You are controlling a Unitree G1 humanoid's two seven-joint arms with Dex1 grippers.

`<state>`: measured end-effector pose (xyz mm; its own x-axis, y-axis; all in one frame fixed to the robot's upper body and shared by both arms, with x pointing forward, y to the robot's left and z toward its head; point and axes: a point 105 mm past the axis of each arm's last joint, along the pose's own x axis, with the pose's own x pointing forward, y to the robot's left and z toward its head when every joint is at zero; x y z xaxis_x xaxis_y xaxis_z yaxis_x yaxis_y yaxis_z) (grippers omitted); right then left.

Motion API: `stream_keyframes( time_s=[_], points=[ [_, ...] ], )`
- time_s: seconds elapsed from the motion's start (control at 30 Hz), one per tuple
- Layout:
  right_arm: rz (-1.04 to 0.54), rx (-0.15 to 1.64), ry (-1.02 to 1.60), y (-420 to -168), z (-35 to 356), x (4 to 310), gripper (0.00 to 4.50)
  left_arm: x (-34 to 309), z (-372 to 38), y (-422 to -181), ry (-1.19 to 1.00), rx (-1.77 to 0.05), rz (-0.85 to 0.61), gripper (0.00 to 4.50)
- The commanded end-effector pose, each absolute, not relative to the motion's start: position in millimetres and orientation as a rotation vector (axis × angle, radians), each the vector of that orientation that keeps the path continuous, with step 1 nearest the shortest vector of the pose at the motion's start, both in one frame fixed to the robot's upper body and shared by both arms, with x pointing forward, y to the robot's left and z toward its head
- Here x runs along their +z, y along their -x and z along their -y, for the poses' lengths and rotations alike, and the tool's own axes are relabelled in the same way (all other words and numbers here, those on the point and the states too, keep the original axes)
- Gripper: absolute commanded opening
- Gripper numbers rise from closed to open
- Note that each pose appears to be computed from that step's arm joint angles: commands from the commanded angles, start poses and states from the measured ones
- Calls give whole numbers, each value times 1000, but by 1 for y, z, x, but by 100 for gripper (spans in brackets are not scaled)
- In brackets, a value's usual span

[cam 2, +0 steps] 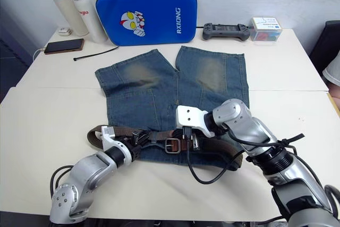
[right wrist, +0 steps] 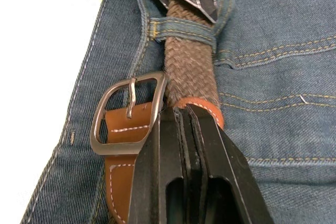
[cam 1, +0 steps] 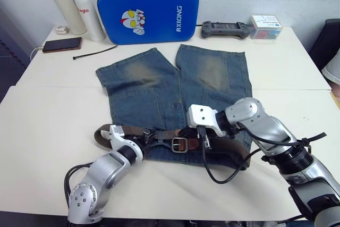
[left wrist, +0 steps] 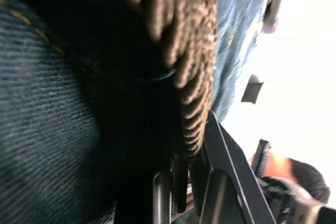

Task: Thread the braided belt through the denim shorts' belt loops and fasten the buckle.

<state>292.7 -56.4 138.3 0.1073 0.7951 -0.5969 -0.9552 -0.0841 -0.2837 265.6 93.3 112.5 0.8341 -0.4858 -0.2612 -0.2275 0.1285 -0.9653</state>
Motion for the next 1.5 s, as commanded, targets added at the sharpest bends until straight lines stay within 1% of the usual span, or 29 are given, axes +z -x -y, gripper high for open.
stream_keyframes(
  time_s=[0.03,0.1,0.13,0.23,0.27,0.37,0.4,0.43,0.7,0.8,0.9,0.93,0.97,1.03,1.07,1.13,1.23,1.3,1.33,1.37,1.43,1.5],
  points=[
    [-244,1526,770,-286,48,138,40,130,-89,-265,1558,-263,-554,0],
    [-235,1521,778,-288,47,139,94,131,-88,-265,1573,-264,-553,0],
    [-225,1511,778,-289,46,140,128,129,-87,-265,1569,-259,-562,0],
    [-209,1501,781,-290,44,143,242,126,-87,-263,1567,-237,-584,0],
    [-196,1492,791,-292,44,144,302,125,-87,-263,1566,-232,-589,0],
    [-165,1460,840,-294,44,146,396,124,-87,-262,1556,-236,-598,0],
    [-164,1453,848,-295,45,145,439,124,-86,-262,1554,-239,-599,0],
    [-164,1444,860,-296,45,144,446,124,-86,-262,1554,-241,-600,0],
    [-158,1363,936,-307,49,134,446,124,-85,-263,1551,-253,-603,0],
    [-132,1351,950,-309,49,135,367,124,-86,-263,1546,-251,-605,0],
    [-97,1354,944,-309,48,141,237,123,-88,-262,1526,-246,-606,0],
    [-94,1356,942,-309,48,142,180,123,-89,-261,1511,-247,-607,0],
    [-88,1359,940,-309,48,144,139,124,-91,-261,1489,-255,-604,0],
    [-74,1366,933,-307,47,146,39,126,-93,-259,1439,-283,-591,0],
    [-68,1370,930,-306,47,148,5,127,-94,-259,1415,-300,-585,0],
    [-61,1379,928,-304,47,150,5,126,-97,-257,1326,-324,-592,0],
    [-53,1384,926,-303,48,153,5,133,-101,-256,1265,-377,-558,0],
    [-49,1385,929,-303,49,155,0,139,-101,-249,1199,-442,-541,89],
    [-45,1383,933,-303,49,156,0,142,-104,-246,1155,-467,-528,109],
    [-42,1381,936,-304,50,157,0,143,-106,-243,1125,-483,-520,161],
    [-34,1378,945,-304,51,158,0,144,-117,-235,996,-535,-522,241],
    [-25,1375,951,-305,51,158,0,145,-124,-228,916,-585,-529,338]
  ],
)
